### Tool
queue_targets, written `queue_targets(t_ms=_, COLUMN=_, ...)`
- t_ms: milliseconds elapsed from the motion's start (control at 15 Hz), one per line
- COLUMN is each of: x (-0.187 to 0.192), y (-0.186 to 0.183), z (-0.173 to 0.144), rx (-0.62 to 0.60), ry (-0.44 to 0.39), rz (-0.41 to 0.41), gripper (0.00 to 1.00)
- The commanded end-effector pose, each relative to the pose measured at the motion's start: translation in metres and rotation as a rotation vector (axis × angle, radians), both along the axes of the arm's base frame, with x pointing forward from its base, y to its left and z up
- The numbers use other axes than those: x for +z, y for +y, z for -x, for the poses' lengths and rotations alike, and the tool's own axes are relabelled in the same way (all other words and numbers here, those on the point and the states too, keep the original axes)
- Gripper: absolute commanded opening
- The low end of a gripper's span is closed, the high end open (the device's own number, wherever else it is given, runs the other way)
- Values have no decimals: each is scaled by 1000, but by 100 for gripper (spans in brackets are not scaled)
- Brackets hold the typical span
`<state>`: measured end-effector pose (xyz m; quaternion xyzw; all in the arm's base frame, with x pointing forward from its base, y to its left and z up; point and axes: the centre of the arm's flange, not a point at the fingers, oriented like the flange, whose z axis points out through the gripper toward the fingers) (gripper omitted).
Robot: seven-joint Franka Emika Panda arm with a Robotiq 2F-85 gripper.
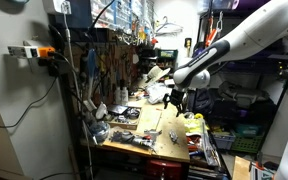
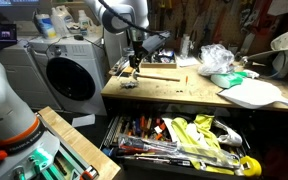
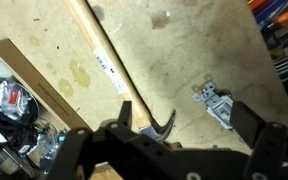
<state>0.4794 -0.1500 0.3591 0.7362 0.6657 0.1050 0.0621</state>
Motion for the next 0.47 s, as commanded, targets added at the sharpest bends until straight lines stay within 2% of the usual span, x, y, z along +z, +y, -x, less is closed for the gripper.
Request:
queue_targets(t_ms=0, x=26, y=-30, z=76, rx=-179, ry=-54, rz=-73, gripper=100)
queue_targets(t_ms=133, x=30, y=-50, z=94, rx=-264, ry=-107, rz=-117, gripper=100)
queue_targets(t_ms=200, x=22, y=-43, z=61, rx=-193, ry=-63, rz=-77, gripper=100)
queue_targets(t_ms=400, x=30, y=-55, z=82, rx=-249, ry=-96, rz=-111, gripper=100)
